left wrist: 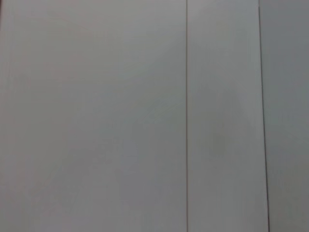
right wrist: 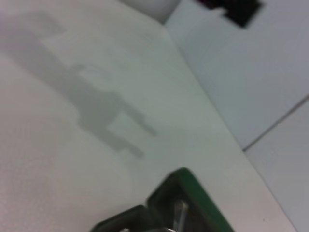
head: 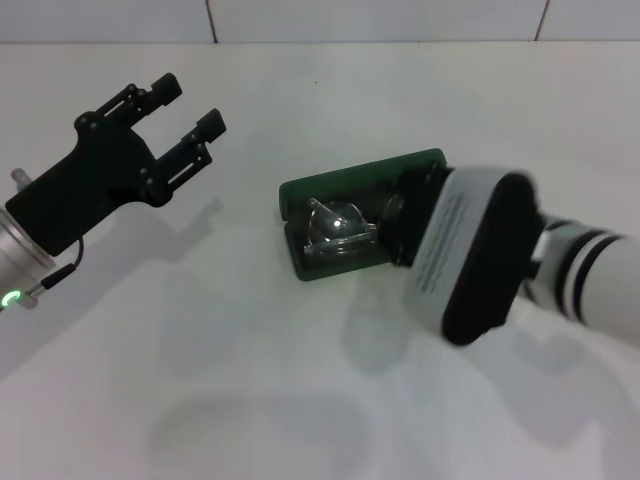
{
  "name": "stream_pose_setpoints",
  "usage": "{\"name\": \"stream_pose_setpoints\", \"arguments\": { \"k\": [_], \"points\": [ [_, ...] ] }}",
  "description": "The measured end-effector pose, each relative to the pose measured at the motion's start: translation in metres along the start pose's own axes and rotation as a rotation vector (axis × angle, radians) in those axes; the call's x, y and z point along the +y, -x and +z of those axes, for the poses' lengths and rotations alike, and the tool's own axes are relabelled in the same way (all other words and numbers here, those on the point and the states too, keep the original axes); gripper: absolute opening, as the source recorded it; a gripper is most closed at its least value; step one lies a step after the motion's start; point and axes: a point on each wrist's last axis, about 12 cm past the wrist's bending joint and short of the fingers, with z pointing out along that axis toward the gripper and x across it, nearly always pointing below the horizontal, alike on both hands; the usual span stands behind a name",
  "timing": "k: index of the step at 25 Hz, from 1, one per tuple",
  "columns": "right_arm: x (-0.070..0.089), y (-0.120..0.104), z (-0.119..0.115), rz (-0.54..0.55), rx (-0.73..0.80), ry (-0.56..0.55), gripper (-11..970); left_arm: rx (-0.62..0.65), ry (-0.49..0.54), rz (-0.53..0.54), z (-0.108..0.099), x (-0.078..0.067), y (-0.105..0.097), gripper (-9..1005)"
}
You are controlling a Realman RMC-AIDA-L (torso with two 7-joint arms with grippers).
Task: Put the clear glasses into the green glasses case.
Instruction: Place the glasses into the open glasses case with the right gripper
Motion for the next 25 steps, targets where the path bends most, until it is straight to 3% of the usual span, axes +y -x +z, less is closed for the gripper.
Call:
{"name": "stream_pose_setpoints", "arguments": {
  "k": [6, 12, 18, 25],
  "points": [
    [-0.02, -0.02, 0.004, 0.096, 0.022, 0.05, 312, -0.001, -0.005, 0.007, 0.005, 0.002, 0.002, 664],
    [-0.021, -0.02, 0.019, 0.102, 0.032, 0.152, 311, -0.002, -0.003, 0.008, 0.005, 0.002, 0.002, 664],
    [-0.028, -0.026, 0.024, 0.112, 0.048, 0.14, 310, -0.002, -0.005, 0.008, 0.006, 0.002, 0.002, 663],
    [-0.035, -0.029, 0.012, 0.131, 0.013, 0.098, 310, 0.0, -0.004, 0.006, 0.005, 0.002, 0.001, 663]
  ]
}}
